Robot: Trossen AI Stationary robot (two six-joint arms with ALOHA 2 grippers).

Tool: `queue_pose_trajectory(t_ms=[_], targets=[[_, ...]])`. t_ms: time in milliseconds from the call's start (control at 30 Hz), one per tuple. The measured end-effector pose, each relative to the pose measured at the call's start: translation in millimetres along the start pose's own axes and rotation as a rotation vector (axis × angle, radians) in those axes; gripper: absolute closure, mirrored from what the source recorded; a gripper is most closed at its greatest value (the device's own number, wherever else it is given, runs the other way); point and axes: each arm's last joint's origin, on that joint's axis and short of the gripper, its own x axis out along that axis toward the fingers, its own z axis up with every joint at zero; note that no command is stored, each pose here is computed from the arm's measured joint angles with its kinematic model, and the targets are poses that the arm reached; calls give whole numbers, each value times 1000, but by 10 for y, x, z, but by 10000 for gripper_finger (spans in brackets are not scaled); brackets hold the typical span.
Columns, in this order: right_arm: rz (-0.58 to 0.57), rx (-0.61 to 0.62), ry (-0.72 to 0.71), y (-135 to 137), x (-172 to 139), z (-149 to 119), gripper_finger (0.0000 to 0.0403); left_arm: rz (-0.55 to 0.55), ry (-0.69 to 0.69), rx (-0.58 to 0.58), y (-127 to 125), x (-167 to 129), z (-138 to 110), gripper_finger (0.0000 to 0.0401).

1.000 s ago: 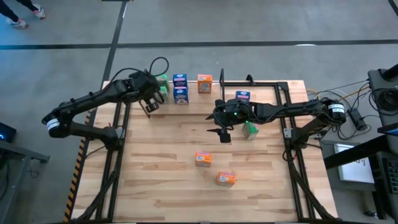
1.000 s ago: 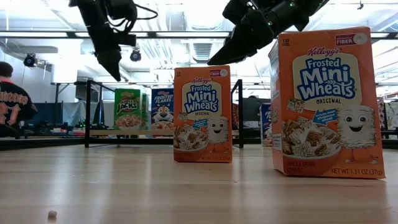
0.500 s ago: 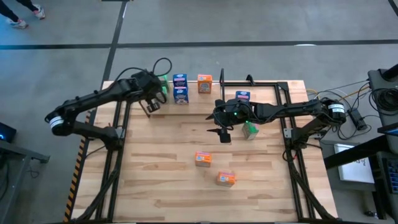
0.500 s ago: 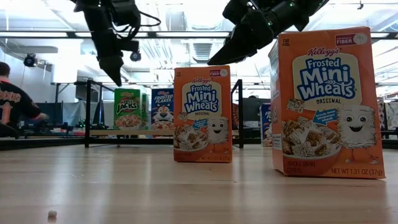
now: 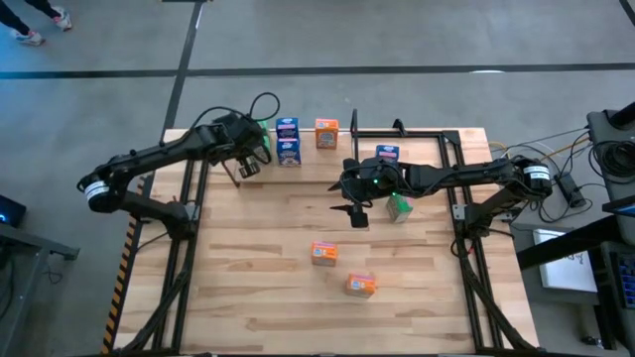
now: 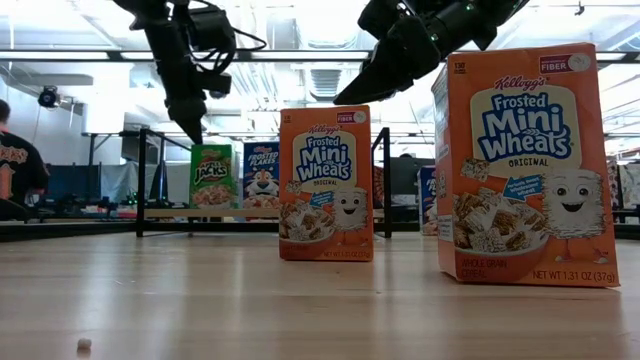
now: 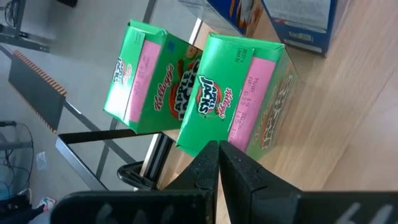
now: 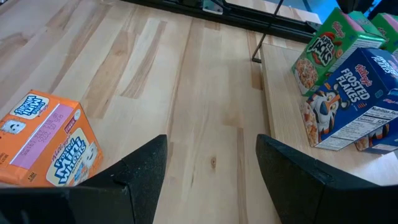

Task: Stack cereal on shelf
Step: Put the left green cereal box on the shelf aligned with the other green cereal box, then put the top orange cereal box on the shelf aligned with the other orange cereal box

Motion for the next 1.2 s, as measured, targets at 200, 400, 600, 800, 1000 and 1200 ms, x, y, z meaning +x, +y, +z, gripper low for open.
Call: queue_pose_trajectory(t_ms=[200,400,600,800,1000,1200], targets=[[0,-1,0,1,0,0,168,8,4,1,9,-19,-15,401],[0,-1,0,1,0,0,168,13,-15,-14,51,-103,-18,401],[0,0,0,0,0,0,168,19,-41,-34,93,-161,22,401],[1,0,1,1,0,0,168,-52,-77,-88,70,-196,37,401],[0,8,1,1,0,0,168,-172,-160,-147,-27,-282,90,401],[0,63,1,1,0,0,168,-221,-329,-151,-257,-502,140,401]])
